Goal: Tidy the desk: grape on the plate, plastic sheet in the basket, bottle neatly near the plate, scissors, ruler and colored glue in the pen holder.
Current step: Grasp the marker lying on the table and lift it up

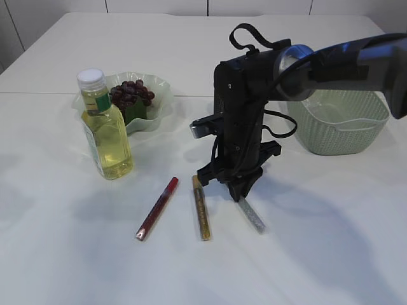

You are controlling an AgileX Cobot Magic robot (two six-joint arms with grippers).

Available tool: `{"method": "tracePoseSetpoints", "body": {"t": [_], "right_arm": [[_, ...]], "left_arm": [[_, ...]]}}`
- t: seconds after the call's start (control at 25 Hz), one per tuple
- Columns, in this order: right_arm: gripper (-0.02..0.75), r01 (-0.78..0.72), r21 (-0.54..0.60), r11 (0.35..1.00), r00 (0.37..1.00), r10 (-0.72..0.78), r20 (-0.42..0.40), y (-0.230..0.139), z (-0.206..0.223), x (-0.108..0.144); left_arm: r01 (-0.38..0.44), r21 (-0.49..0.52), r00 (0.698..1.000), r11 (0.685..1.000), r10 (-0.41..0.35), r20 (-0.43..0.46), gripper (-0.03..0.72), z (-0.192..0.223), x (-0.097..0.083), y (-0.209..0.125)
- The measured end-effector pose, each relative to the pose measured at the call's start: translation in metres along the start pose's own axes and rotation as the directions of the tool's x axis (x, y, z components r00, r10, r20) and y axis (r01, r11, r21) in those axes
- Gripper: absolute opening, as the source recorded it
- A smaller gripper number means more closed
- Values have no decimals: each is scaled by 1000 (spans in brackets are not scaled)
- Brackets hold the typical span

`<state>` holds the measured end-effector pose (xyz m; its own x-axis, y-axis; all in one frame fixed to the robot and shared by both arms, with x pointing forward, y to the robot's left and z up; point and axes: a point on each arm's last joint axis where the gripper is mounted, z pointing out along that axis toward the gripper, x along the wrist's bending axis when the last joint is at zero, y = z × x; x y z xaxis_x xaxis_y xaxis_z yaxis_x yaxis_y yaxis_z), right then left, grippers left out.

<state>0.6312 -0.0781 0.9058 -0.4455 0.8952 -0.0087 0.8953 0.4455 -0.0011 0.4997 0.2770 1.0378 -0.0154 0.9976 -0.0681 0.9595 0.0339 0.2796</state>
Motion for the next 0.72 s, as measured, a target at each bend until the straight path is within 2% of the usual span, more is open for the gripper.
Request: {"method": "tracePoseSetpoints", "body": {"t": [0.4, 0.72], "right_arm": [[103, -8, -1, 1000, 1000, 8, -9, 0, 0, -2], [102, -73, -32, 997, 989, 68, -132, 7, -9, -18]], "left_arm": [[0, 16, 1000, 1000, 0, -1, 350, 0, 0, -1], [0, 16, 1000, 1000, 0, -1, 340, 0, 0, -1]]}}
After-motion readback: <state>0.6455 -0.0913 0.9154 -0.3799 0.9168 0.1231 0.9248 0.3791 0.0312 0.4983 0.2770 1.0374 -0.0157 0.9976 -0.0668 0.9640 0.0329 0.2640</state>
